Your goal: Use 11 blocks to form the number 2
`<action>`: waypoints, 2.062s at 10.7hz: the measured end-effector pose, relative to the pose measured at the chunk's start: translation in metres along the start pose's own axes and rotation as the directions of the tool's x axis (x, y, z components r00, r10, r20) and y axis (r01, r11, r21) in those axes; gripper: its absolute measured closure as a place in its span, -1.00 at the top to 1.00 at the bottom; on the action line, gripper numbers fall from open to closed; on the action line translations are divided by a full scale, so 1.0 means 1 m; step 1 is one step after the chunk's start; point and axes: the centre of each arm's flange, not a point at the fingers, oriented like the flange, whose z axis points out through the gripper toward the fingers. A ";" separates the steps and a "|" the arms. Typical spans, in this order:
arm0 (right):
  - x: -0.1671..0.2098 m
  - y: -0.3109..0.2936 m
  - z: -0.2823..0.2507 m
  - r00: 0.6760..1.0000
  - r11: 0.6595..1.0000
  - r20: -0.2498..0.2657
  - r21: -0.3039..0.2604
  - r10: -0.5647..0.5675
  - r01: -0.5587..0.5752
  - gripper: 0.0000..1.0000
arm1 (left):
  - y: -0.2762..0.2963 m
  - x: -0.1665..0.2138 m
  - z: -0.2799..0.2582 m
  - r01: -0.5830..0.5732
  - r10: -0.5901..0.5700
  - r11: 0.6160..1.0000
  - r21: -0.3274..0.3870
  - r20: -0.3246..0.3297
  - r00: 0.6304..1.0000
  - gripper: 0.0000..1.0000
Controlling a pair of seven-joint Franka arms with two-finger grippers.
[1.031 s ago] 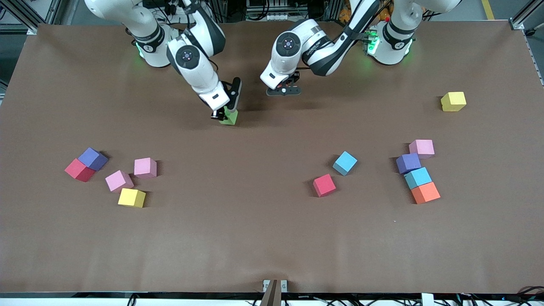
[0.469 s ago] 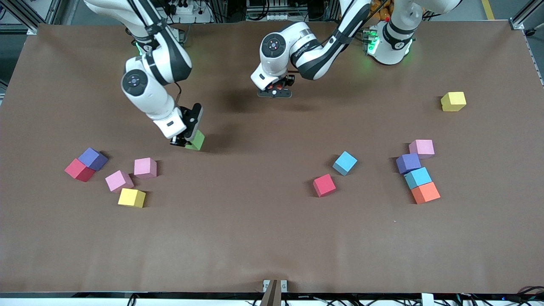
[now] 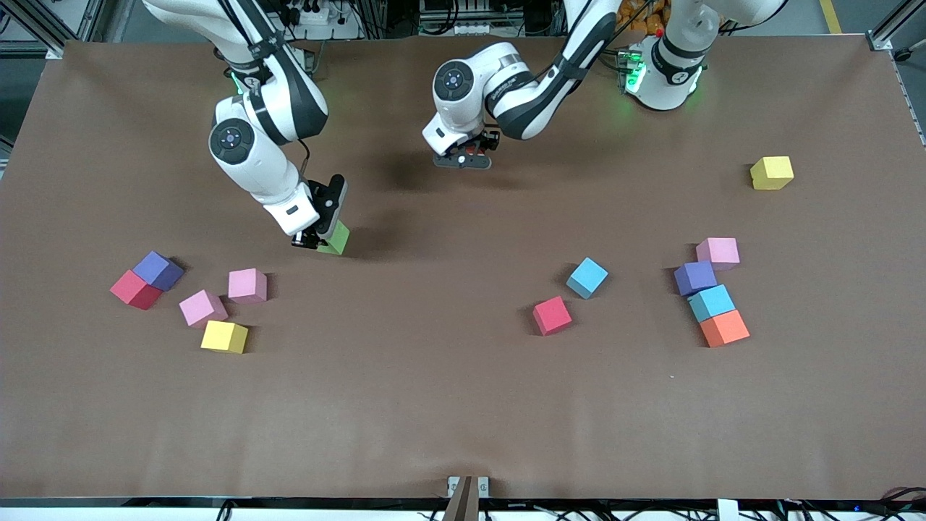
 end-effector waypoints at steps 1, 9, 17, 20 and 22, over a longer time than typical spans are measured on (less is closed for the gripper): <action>0.000 0.000 0.000 1.000 1.000 0.001 0.001 0.000 0.000 0.00 | 0.003 0.003 0.001 0.000 0.000 1.000 0.001 -0.006 1.000 0.10; 0.001 -0.003 0.008 1.000 1.000 0.011 0.015 -0.001 0.000 0.00 | 0.021 0.003 0.022 0.080 -0.080 0.997 0.018 0.008 0.997 0.10; 0.004 -0.001 0.008 1.000 1.000 0.008 0.011 -0.003 0.003 0.00 | 0.031 0.006 -0.001 0.060 -0.060 0.998 -0.010 -0.034 0.998 1.00; 0.011 -0.002 0.005 1.000 1.000 0.002 0.005 -0.015 0.015 0.00 | 0.017 0.013 -0.054 0.089 -0.090 0.996 -0.017 -0.061 0.994 1.00; 0.031 -0.015 0.005 0.999 0.999 0.002 0.010 -0.048 0.048 0.00 | -0.005 0.033 -0.093 0.147 -0.151 0.988 -0.055 -0.086 0.985 1.00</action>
